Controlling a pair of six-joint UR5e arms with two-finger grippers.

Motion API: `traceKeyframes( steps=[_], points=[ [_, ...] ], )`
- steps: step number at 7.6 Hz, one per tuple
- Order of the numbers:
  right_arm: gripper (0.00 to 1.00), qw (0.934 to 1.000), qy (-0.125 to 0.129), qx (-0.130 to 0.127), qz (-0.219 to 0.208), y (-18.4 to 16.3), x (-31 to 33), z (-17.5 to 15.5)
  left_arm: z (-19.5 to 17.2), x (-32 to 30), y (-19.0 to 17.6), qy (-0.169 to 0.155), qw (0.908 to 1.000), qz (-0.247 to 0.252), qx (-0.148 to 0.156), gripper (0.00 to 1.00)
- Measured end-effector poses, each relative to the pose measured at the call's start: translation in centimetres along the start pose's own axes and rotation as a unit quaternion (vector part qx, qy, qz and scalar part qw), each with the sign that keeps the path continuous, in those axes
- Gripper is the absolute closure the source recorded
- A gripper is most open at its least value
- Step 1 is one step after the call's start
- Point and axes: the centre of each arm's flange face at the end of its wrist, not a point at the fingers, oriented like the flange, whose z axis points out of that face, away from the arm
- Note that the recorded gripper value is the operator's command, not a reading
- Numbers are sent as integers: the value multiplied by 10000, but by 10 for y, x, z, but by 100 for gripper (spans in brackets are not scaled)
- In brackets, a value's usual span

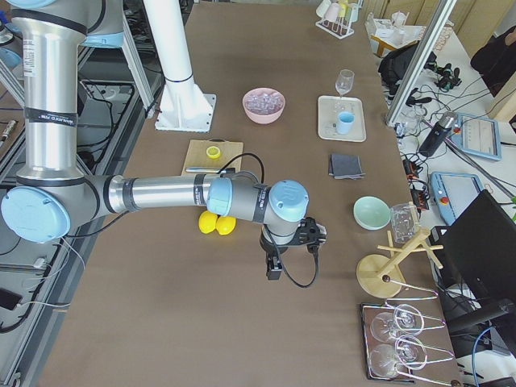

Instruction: Put ice in cup with scoop

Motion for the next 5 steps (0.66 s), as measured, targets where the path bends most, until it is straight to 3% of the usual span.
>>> traceKeyframes(
  steps=[5],
  points=[
    [0, 9999, 26, 114, -108, -4, 17, 16, 1, -2, 1, -15, 10000, -2, -14, 2]
  ],
)
